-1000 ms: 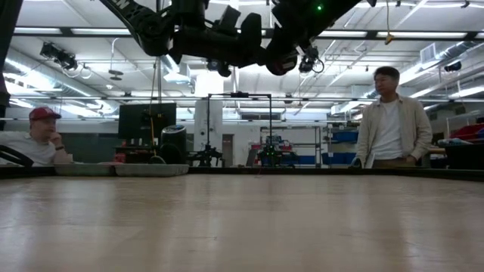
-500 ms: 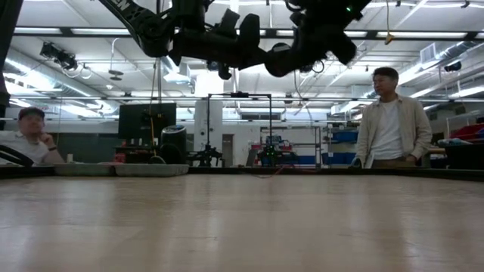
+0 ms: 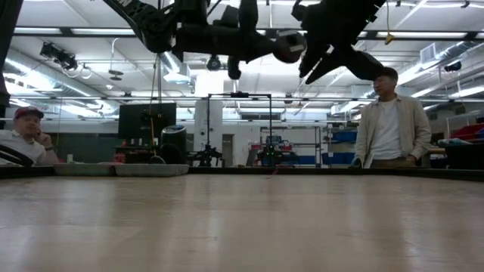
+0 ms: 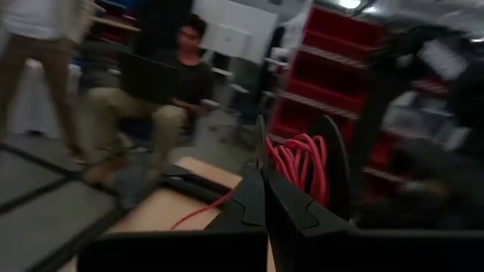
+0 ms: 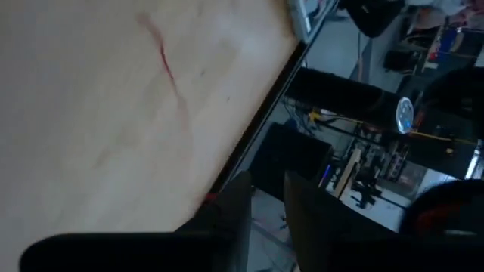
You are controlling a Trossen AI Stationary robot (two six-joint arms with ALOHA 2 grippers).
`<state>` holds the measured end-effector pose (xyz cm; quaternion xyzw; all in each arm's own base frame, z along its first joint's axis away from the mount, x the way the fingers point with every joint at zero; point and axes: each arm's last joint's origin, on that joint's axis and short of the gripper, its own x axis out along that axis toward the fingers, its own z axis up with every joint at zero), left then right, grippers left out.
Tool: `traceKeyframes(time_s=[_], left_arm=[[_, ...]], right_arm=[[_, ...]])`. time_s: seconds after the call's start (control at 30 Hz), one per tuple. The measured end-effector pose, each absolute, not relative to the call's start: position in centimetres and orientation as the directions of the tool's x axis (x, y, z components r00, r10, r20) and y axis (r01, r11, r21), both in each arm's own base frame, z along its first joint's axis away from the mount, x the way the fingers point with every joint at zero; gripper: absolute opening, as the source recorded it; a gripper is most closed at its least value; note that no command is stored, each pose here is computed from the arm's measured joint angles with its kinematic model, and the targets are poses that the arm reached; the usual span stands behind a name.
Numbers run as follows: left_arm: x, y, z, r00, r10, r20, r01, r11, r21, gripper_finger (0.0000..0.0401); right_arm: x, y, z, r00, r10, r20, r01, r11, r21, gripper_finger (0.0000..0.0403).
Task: Coil cords
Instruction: Coil the red wire onto the spool
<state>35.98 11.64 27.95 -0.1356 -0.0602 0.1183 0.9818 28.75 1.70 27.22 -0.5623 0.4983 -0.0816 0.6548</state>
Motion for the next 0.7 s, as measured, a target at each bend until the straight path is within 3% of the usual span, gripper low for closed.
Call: traceKeyframes(time_s=[0.23,0.33,0.43,0.7], left_arm=[[36.4,10.3,29.7,0.979,0.151,0.140,-0.100,0.943,-0.318,0.0000],[36.0,9.6,30.6,0.981,0.115,0.159,-0.061,0.948,-0.313,0.0000],[35.3,9.3,31.7,0.983,0.092,0.162,-0.039,0.950,-0.309,0.0000],[33.4,8.4,34.3,0.979,0.079,0.187,-0.025,0.960,-0.277,0.0000]], right_arm=[[27.9,1.6,26.9,0.411,-0.734,-0.540,-0.601,0.227,-0.766,0.0077],[27.8,2.6,27.3,0.402,-0.813,-0.421,-0.599,0.115,-0.792,0.0077],[28.0,4.2,27.8,0.442,-0.836,-0.326,-0.562,0.025,-0.827,0.0077],[27.9,7.6,28.7,0.536,-0.810,-0.238,-0.526,-0.100,-0.845,0.0073]])
